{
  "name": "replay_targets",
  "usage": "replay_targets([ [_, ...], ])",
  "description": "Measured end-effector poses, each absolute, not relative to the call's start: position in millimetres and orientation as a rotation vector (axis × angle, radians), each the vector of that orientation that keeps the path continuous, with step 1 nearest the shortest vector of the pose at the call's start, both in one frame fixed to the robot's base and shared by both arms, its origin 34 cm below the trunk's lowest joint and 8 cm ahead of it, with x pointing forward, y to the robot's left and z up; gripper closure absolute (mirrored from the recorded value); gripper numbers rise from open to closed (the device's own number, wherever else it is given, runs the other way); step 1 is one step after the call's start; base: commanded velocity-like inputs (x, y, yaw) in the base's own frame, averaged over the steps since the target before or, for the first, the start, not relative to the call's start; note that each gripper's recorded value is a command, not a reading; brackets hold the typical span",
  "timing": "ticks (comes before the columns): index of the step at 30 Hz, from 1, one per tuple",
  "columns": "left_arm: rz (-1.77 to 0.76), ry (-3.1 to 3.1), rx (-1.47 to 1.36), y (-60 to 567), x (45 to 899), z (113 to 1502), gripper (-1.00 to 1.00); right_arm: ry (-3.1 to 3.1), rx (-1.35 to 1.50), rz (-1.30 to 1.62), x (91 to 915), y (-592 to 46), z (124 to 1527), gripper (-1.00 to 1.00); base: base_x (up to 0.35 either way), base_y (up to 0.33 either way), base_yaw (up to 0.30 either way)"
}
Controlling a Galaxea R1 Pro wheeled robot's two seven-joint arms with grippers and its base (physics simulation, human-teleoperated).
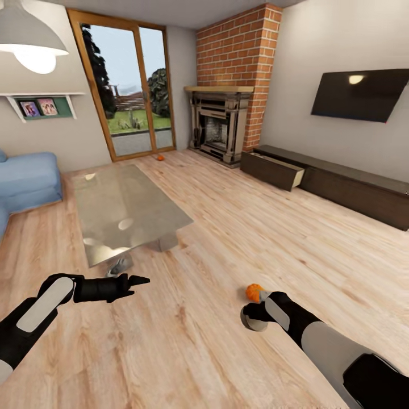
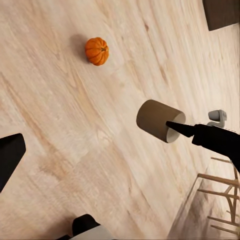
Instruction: Place each of the two pumpkins and all three candles from the living room inside a cabinet in the living room (use any cabinet), then make sure every cabinet is closed, and position the cauldron so it is next to a table in the living room.
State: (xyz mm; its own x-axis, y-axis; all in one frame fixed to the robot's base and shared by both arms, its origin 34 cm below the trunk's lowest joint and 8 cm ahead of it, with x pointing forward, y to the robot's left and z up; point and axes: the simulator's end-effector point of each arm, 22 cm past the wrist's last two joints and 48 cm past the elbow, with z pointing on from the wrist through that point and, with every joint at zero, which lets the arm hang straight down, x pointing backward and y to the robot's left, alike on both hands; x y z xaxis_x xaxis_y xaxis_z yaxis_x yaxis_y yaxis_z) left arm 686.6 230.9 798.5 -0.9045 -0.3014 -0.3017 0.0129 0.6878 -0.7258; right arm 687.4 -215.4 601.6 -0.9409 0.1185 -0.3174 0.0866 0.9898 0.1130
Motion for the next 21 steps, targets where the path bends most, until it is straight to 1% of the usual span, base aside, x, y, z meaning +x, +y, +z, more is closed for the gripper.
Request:
replay_targets([
  [10,-1.074,2.492,-0.217,231.3,687.0,803.7,-1.00,2.795,0.148,0.140,689.7,-215.4,607.3,1.00,0.005,-0.015,-0.243],
  [14,-1.070,2.491,-0.213,231.0,686.5,805.1,-1.00,2.791,0.147,0.139,690.5,-215.5,609.7,1.00,0.097,-0.177,-0.242],
  [21,-1.066,2.491,-0.204,230.0,685.5,807.5,-1.00,2.781,0.147,0.140,692.5,-215.5,613.9,1.00,0.142,-0.235,-0.241],
])
